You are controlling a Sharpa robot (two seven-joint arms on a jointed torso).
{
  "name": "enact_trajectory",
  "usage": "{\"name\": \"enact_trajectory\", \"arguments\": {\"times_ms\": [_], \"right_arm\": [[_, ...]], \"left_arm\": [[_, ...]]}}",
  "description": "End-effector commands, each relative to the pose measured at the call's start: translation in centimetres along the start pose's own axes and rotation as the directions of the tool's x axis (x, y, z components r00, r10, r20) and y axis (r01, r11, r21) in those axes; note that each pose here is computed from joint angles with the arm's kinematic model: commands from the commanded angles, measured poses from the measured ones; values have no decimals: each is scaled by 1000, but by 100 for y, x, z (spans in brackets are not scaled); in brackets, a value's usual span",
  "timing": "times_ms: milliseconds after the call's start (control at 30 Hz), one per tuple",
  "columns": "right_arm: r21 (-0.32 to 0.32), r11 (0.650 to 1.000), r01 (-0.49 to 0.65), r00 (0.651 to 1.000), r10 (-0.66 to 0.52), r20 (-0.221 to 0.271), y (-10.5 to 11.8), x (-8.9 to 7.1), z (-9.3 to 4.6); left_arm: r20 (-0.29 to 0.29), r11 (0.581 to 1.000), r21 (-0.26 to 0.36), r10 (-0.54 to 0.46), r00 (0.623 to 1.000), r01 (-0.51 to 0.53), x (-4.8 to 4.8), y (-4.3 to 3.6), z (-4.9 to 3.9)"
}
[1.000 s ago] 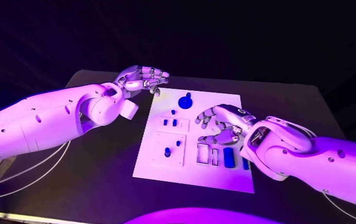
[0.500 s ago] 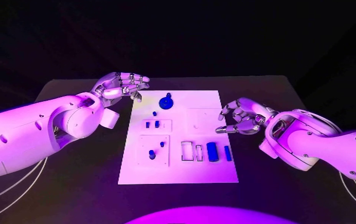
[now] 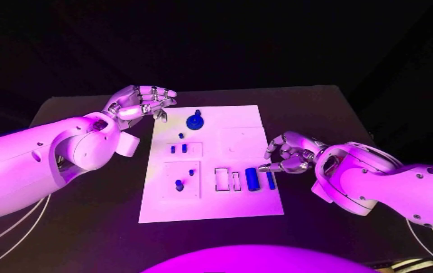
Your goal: Assemble the parts on the task board
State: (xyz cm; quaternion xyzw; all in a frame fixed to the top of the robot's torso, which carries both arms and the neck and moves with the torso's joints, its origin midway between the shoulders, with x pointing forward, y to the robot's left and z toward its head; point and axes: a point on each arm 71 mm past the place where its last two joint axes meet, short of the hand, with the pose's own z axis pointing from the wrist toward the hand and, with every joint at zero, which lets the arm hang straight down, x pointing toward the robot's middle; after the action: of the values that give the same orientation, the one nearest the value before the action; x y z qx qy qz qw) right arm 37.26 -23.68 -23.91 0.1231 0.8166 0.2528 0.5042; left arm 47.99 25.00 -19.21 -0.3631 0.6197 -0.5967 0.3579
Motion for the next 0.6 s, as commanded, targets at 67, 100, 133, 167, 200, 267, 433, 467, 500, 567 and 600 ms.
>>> {"name": "enact_trajectory", "arguments": {"times_ms": [67,100,133,167,200,267,433,467,500,567,600], "right_arm": [[34,998,53,997,-51,-54,-6,136,20],[35,998,57,997,-55,-60,-4,160,25],[37,997,62,996,-59,-65,-1,185,31],[39,997,67,996,-64,-70,2,207,38],[41,997,72,995,-68,-73,6,228,44],[45,996,78,994,-74,-78,11,261,53],[46,995,92,993,-87,-82,41,320,74],[48,994,96,992,-92,-84,45,329,79],[50,994,100,992,-95,-86,47,335,83],[57,993,107,991,-102,-90,46,346,91],[62,992,112,990,-105,-94,44,351,96]], "left_arm": [[-8,999,32,6,1000,-6,25,-27,-1],[-9,999,33,5,1000,-5,27,-28,-1],[-9,999,34,5,1000,-4,29,-29,-1],[-10,999,35,4,1000,-4,31,-30,-2],[-10,999,36,3,1000,-2,33,-31,-3],[-10,999,36,1,1000,-1,34,-32,-5],[-11,999,36,-1,1000,2,33,-33,-9],[-12,999,36,-2,1000,2,33,-33,-9],[-12,999,35,-2,1000,3,34,-32,-9],[-14,999,34,-3,1000,4,35,-32,-10],[-15,999,34,-4,1000,4,35,-32,-10]]}}
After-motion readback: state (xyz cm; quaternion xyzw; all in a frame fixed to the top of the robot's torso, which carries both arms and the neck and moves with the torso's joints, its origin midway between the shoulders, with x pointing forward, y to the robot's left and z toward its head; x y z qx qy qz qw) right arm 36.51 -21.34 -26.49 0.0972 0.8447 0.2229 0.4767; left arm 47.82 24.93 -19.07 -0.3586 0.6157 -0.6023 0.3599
